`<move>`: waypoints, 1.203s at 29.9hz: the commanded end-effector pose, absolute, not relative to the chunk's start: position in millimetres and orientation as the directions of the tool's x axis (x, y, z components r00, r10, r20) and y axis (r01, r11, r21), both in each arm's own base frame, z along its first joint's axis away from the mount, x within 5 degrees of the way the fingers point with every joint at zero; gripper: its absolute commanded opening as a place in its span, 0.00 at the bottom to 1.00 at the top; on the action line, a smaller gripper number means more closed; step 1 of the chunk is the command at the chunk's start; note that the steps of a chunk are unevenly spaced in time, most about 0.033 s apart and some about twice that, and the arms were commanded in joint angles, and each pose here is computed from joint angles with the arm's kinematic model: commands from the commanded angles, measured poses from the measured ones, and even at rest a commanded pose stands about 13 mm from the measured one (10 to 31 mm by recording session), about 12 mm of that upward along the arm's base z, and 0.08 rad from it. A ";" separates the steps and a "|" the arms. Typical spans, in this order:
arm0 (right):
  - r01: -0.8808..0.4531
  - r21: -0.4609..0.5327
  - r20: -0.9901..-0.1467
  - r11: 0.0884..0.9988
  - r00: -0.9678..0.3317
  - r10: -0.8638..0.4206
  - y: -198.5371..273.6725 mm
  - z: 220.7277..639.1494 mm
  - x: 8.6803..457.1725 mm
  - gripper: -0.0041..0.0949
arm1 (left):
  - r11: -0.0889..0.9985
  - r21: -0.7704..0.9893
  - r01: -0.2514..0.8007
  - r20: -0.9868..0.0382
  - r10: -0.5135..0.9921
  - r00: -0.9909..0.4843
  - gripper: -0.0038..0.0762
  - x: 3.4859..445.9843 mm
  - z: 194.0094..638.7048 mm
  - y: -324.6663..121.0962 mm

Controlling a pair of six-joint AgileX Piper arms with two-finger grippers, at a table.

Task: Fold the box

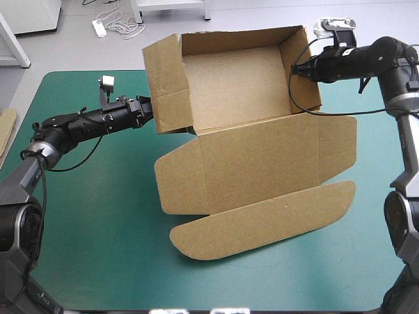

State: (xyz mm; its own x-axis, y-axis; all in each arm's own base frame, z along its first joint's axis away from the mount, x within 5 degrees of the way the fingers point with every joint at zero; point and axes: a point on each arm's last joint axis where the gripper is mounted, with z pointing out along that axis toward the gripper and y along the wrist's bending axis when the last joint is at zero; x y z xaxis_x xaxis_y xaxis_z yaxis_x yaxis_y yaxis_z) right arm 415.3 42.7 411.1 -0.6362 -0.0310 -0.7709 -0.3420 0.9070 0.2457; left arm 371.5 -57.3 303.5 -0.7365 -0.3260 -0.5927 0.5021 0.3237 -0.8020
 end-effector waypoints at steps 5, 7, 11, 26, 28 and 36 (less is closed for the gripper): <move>-0.342 0.258 -0.809 0.904 -0.587 0.009 41.0 432.3 407.7 0.02 | 0.148 -0.753 0.641 -0.634 -0.424 -0.647 0.61 366.6 373.6 -60.5; -0.341 0.261 -0.807 0.903 -0.590 0.010 41.1 430.8 408.9 0.02 | 0.158 -0.745 0.648 -0.647 -0.406 -0.645 0.61 367.3 380.4 -67.3; -0.340 0.263 -0.803 0.903 -0.595 0.010 41.1 428.3 410.8 0.02 | 0.201 -0.742 0.640 -0.661 -0.384 -0.645 0.61 369.6 384.4 -86.9; -0.311 0.293 -0.794 0.904 -0.606 0.049 41.3 427.7 411.9 0.03 | 0.407 -0.673 0.617 -0.728 -0.218 -0.650 0.61 369.2 411.7 -118.5; -0.303 0.303 -0.790 0.903 -0.610 0.061 41.3 427.7 411.9 0.03 | 0.462 -0.649 0.604 -0.736 -0.185 -0.651 0.61 369.3 412.0 -124.2; -0.307 0.239 -0.770 0.921 -0.638 -0.013 63.6 420.3 410.5 0.03 | 0.616 -0.566 0.547 -0.759 -0.132 -0.638 0.61 371.1 412.8 -136.8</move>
State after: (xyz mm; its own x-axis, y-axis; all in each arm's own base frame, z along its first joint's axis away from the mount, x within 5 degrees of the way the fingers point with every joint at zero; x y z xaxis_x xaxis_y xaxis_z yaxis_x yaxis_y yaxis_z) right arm 428.1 48.0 387.5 -0.6986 -0.0217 -0.7152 -0.2773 0.9297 0.2426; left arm 382.2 -135.3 380.0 -0.6909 -0.0749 -0.7190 0.5369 0.6128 -0.5798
